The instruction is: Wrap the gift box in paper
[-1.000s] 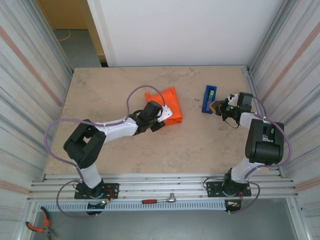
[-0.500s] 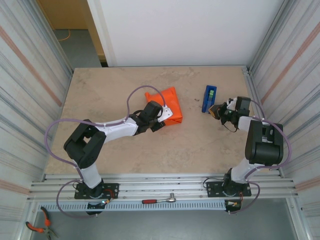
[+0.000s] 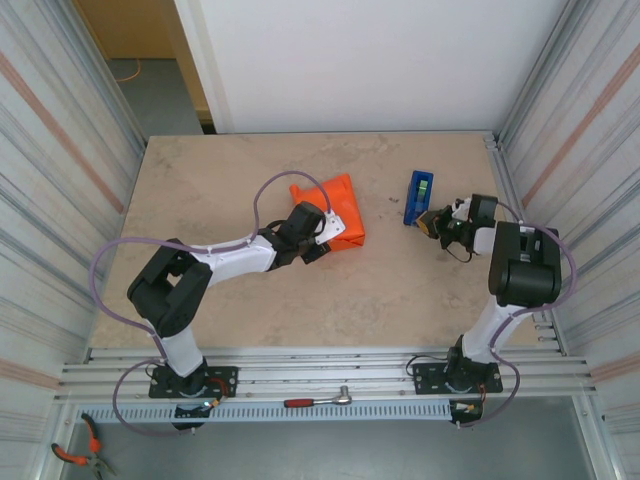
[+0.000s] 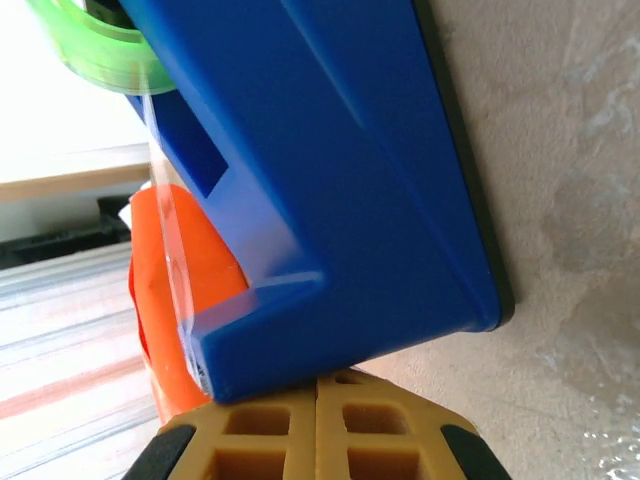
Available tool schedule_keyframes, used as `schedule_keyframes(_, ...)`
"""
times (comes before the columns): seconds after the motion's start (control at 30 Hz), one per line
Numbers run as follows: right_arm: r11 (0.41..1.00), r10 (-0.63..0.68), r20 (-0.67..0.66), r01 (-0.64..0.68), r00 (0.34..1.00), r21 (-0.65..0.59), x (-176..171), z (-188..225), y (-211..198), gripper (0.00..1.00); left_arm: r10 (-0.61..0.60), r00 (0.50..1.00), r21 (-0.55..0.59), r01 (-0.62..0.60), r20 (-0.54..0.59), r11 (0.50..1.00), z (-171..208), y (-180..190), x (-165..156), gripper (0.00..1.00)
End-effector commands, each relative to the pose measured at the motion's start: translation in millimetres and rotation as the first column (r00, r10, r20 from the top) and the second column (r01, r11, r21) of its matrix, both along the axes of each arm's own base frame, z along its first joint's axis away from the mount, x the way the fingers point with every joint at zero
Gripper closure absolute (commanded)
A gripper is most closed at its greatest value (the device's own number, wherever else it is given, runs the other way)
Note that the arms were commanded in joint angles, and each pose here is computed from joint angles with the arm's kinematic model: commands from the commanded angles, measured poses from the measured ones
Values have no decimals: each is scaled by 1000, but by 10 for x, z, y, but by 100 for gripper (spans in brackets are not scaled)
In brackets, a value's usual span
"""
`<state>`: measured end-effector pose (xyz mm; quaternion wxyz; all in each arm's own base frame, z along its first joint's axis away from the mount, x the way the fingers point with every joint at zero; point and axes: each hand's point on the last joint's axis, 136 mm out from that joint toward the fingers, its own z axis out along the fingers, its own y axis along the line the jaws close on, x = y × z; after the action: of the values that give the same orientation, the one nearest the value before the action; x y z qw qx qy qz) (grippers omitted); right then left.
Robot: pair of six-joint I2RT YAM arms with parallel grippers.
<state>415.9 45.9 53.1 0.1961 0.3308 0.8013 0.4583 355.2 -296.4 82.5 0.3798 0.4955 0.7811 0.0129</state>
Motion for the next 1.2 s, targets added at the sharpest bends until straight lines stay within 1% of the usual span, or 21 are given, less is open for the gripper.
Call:
schedule_keyframes(0.0,999,-25,-104,29,994,34,-26,-282,35,100,-10,996,54,15,-89,998,-321,61,-177,44)
schedule_keyframes(0.1,998,-31,-106,37,994,59,-12,-311,54,100,-11,996,54,15,-88,998,-320,58,-176,44)
schedule_keyframes(0.33,998,-22,-88,27,996,57,-65,-215,56,100,-13,996,54,18,-90,998,-325,49,-183,44)
schedule_keyframes(0.6,999,38,-2,-38,999,17,-204,187,185,100,-16,996,55,21,-88,998,-327,43,-190,44)
schedule_keyframes(0.73,995,100,44,-99,994,-24,-376,354,411,100,-17,996,59,22,-89,998,-341,45,-195,44)
schedule_keyframes(0.93,972,225,136,-211,965,-108,-686,491,948,100,-16,996,60,21,-87,998,-347,46,-188,44)
schedule_keyframes(1.17,928,349,276,-289,896,-235,-987,646,1516,100,-17,996,62,23,-89,998,-359,45,-186,44)
